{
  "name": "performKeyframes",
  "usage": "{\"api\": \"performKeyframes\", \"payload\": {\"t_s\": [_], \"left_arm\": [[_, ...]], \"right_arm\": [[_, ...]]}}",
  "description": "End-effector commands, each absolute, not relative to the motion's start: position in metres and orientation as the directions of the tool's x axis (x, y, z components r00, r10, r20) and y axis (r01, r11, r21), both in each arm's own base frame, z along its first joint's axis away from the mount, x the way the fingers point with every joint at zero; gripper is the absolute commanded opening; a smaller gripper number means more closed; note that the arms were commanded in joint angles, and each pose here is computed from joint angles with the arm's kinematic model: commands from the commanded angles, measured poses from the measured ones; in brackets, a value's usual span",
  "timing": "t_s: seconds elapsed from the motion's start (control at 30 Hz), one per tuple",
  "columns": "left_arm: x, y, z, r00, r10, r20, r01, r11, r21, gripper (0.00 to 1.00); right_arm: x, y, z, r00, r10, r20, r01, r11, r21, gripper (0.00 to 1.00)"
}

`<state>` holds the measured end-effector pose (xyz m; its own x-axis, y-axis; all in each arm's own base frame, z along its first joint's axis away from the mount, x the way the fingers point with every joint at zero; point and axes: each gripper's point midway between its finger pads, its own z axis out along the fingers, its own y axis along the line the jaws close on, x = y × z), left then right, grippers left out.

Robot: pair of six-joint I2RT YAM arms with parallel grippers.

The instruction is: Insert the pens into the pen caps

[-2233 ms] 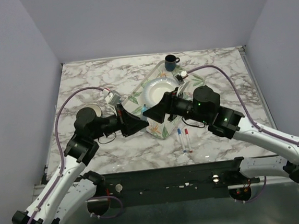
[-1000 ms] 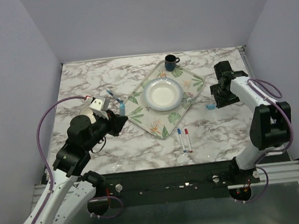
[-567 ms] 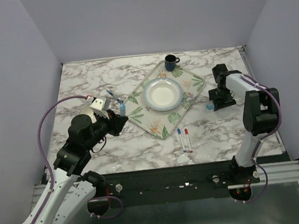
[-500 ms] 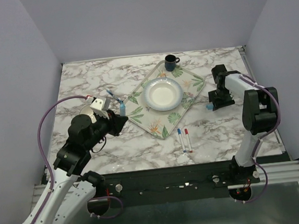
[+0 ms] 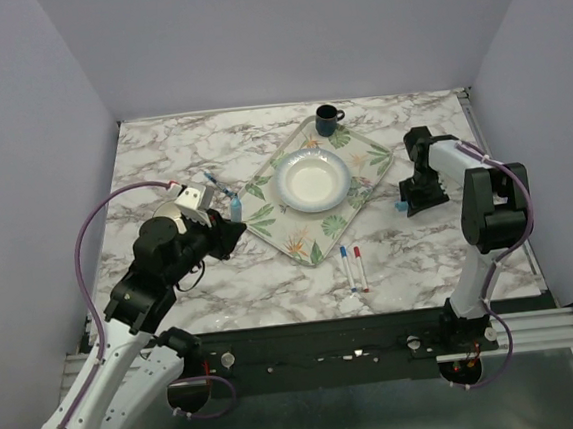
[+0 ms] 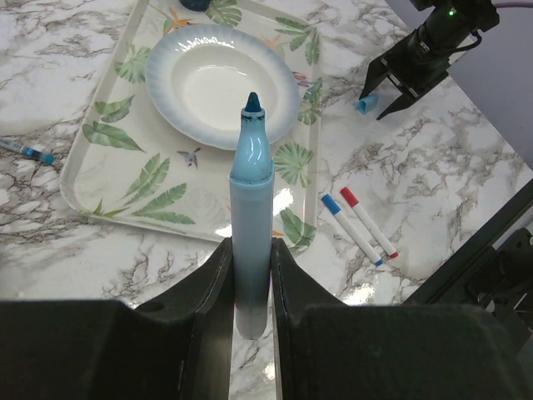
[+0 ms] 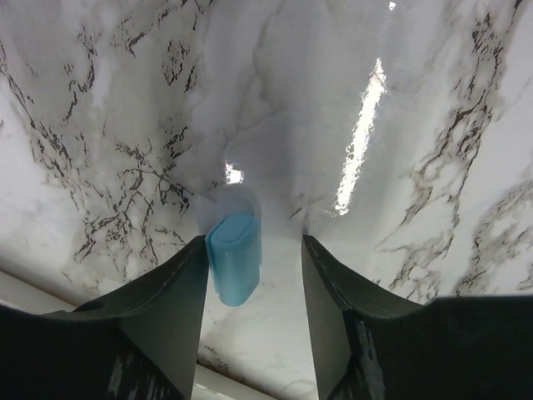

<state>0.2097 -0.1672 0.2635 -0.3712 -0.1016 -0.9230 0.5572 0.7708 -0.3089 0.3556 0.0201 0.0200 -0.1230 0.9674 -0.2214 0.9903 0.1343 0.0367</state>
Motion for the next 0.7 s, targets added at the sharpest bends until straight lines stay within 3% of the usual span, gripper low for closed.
{"api": "performKeyframes", "payload": {"t_s": [0.0,0.4,0.67], "left_arm": [[0.21,-0.163,0.269,-0.337,-0.103,-0.936,0.556,0.78,-0.286,0.0],[0.21,-0.164,0.268,-0.344,-0.103,-0.933,0.554,0.78,-0.29,0.0],[0.211,-0.166,0.265,-0.35,-0.099,-0.932,0.56,0.775,-0.293,0.0]], "right_arm": [[0.342,0.009,0.02,-0.105,0.96,-0.262,0.994,0.103,-0.018,0.54],[0.334,-0.003,0.015,-0.14,0.935,-0.325,0.989,0.145,-0.009,0.26],[0.341,0.004,0.015,-0.343,0.886,-0.313,0.922,0.382,0.071,0.01]]}}
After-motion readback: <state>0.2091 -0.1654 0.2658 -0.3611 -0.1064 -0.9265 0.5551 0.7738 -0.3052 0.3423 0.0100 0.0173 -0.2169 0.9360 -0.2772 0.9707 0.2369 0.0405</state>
